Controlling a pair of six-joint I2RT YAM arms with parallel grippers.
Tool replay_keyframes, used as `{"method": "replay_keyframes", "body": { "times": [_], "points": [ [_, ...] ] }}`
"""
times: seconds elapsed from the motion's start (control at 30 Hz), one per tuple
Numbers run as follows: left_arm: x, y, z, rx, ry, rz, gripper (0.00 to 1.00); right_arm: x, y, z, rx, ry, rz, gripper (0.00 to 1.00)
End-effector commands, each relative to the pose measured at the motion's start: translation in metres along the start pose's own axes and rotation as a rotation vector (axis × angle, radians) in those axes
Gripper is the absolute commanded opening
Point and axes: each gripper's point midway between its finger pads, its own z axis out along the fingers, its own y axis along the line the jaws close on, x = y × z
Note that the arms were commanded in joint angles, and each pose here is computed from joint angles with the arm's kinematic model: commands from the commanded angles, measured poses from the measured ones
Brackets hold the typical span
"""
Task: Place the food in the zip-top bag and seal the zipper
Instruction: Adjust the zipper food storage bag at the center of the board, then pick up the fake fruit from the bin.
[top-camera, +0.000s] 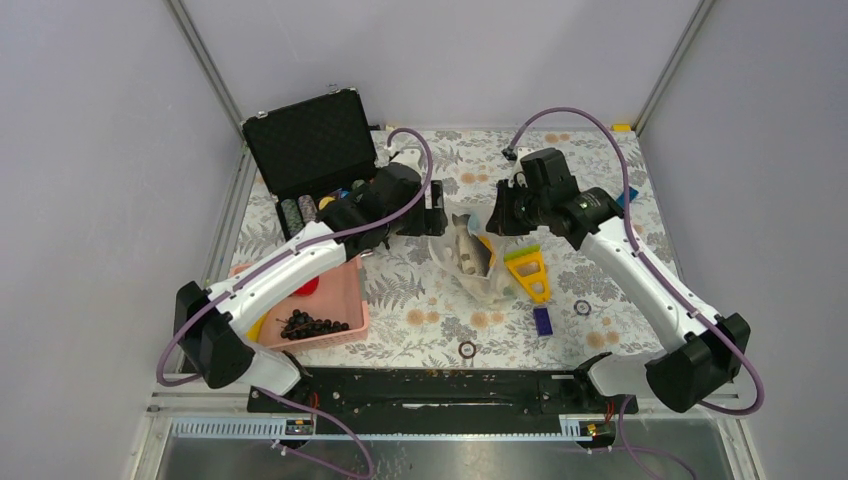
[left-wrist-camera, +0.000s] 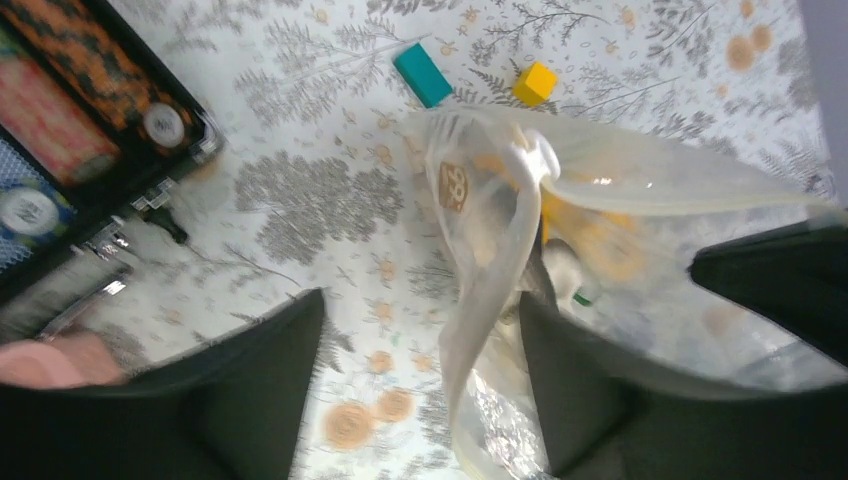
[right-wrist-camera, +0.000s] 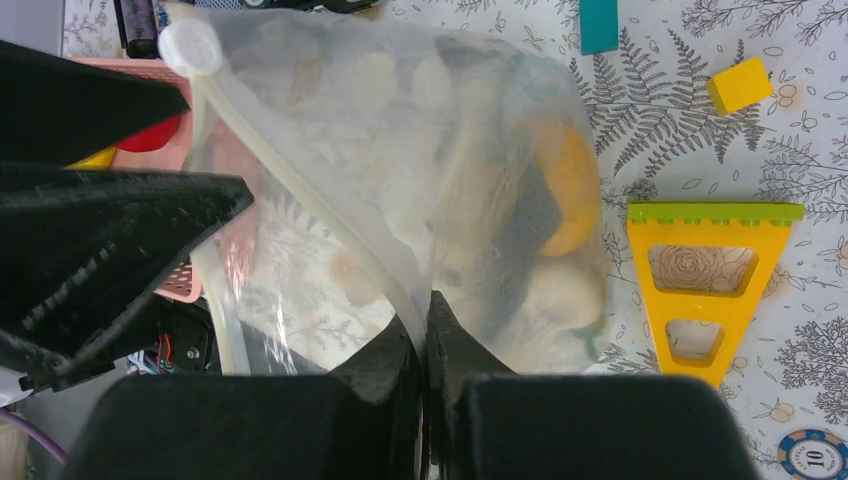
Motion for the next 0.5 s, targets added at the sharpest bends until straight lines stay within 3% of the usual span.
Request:
{"method": "replay_keyframes", "body": {
  "times": [0.0, 0.03, 0.2, 0.47],
  "points": [
    [-0.017, -0.006, -0.011, 0.026, -0.020, -0.036, 0.93, -0.004, -0.003, 0.004, 0.012, -0.009, 0.013, 0.05],
    [-0.020, -0.005, -0.017, 0.021, -0.028, -0.037, 0.98, -0.005, -0.002, 0.004, 0.008, -0.010, 0.010, 0.04],
    [-0.025, 0.041, -0.052, -0.171, -0.118, -0.113, 0.99, -0.007, -0.004, 0.004, 0.003, -0.035, 0.002, 0.04],
    [0.047, 0.205, -0.092, -0.610, -0.183, -0.590, 0.99, -0.004, -0.011, 0.005, 0.016, -0.048, 0.006, 0.04]
  ]
}}
